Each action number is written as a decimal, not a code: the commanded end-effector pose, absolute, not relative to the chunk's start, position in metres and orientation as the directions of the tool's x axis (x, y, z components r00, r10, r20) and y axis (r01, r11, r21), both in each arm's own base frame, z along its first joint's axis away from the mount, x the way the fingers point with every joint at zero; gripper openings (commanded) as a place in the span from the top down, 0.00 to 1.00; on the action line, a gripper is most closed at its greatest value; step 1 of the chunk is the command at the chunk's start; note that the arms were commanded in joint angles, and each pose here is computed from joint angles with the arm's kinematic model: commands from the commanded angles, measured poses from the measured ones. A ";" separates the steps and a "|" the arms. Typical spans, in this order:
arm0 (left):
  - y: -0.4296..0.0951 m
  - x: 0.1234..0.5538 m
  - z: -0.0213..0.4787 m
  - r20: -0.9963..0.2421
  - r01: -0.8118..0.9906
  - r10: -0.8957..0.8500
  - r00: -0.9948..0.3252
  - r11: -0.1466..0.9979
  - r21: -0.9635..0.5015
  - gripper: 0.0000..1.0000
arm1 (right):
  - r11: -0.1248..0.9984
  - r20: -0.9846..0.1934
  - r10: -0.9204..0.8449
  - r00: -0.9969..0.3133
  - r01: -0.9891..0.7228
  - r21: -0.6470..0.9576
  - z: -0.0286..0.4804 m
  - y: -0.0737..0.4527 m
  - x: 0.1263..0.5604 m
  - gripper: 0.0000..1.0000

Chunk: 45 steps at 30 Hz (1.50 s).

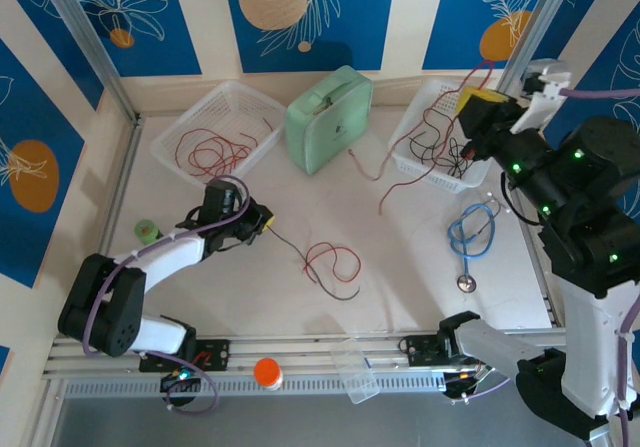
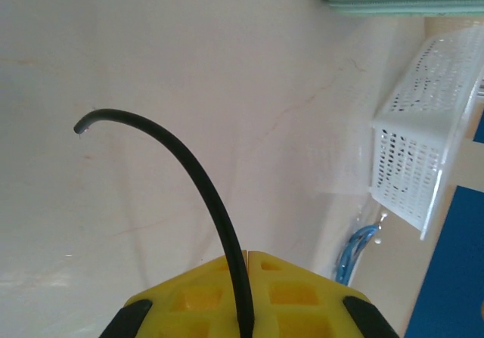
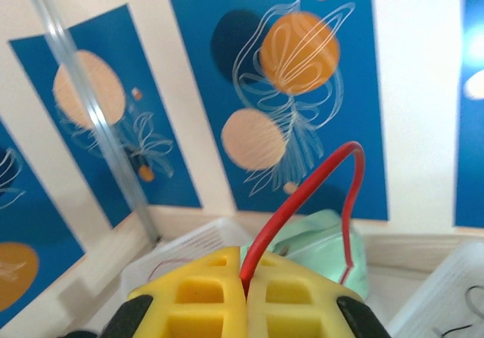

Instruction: Untangle the cables

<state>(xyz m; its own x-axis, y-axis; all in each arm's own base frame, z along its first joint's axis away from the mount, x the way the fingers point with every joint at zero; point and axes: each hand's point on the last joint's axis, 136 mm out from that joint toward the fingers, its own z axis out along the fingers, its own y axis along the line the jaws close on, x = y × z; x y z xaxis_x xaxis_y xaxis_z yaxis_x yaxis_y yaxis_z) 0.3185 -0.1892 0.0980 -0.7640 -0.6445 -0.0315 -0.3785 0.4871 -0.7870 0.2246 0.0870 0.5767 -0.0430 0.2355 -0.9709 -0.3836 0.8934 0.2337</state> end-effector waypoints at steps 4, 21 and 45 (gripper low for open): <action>-0.175 0.317 0.095 -0.104 -0.362 -0.631 -0.768 0.563 -0.743 1.00 | 0.948 -0.984 0.177 0.034 -0.274 0.161 0.594 0.062 0.226 1.00; -0.163 0.298 0.196 -0.320 -0.153 -0.501 -0.804 0.696 -0.702 1.00 | 0.789 -0.970 0.238 -0.042 -0.574 0.218 0.625 0.123 0.252 1.00; -0.135 0.257 0.220 -0.431 -0.091 -0.446 -0.784 0.770 -0.632 1.00 | 0.194 -0.928 0.351 -0.122 -0.961 0.199 0.668 0.315 0.298 1.00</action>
<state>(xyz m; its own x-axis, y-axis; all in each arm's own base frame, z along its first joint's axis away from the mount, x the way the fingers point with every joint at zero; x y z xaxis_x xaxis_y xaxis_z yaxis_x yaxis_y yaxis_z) 0.2593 -0.1385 0.2262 -0.7812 -0.4587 -0.4235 -0.0917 0.7553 -0.6489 0.3101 0.3072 0.6501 -0.2148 0.3100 -0.9261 -0.9325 0.2168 0.2888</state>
